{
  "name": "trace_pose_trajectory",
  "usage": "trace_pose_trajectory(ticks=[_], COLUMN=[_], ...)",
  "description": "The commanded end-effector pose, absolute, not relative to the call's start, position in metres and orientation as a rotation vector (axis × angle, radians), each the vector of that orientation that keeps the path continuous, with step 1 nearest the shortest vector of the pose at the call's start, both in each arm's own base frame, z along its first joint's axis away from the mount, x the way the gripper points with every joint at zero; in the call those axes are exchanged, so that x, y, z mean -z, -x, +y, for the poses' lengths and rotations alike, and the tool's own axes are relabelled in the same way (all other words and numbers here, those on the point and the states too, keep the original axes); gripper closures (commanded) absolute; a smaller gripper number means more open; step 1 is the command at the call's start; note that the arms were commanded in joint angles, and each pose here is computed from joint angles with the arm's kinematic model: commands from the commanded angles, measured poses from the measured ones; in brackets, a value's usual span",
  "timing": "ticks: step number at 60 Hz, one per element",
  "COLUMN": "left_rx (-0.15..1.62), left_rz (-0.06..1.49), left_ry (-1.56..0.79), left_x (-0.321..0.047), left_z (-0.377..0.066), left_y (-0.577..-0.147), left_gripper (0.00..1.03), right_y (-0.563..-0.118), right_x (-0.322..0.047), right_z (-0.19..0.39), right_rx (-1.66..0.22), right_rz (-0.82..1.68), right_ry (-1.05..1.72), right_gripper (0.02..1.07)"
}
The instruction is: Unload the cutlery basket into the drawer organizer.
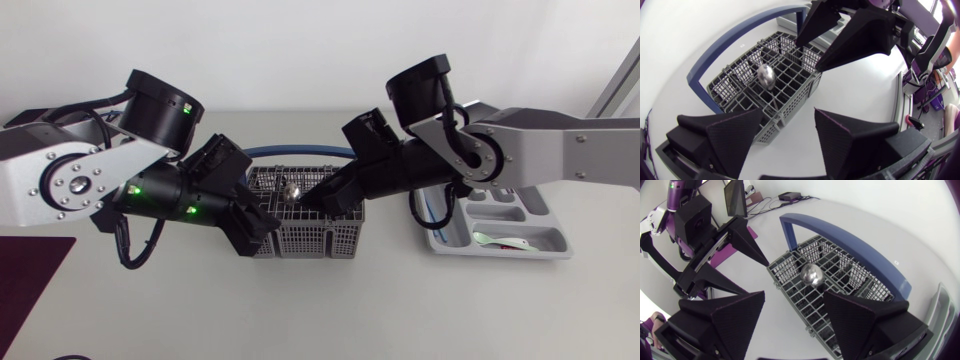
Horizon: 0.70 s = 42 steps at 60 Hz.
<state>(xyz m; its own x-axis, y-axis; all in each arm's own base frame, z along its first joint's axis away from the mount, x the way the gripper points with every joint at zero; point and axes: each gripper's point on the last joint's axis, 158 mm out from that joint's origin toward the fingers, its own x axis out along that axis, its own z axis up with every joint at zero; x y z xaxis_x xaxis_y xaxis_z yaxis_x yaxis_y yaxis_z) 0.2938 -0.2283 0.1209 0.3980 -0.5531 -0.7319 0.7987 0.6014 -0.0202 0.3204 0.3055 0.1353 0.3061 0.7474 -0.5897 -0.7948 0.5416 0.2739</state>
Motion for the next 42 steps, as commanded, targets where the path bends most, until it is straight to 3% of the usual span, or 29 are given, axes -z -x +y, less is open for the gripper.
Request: trace_pose_trajectory(ticks=[1,42], left_rx=[0.893,0.884], left_rz=[0.764,0.77], left_ry=[-0.376,-0.383], left_x=[-0.116,-0.101], left_z=[-0.228,-0.222], left_y=[-0.297,-0.3], left_gripper=[0.11,0.11], right_y=[-0.323,-0.344], right_x=[-0.129,-0.114], right_z=[0.316,0.339], right_rx=[-1.021,-0.975], right_rz=[0.758,0.701], right_ry=[0.039,0.017], right_gripper=[0.25,0.34])
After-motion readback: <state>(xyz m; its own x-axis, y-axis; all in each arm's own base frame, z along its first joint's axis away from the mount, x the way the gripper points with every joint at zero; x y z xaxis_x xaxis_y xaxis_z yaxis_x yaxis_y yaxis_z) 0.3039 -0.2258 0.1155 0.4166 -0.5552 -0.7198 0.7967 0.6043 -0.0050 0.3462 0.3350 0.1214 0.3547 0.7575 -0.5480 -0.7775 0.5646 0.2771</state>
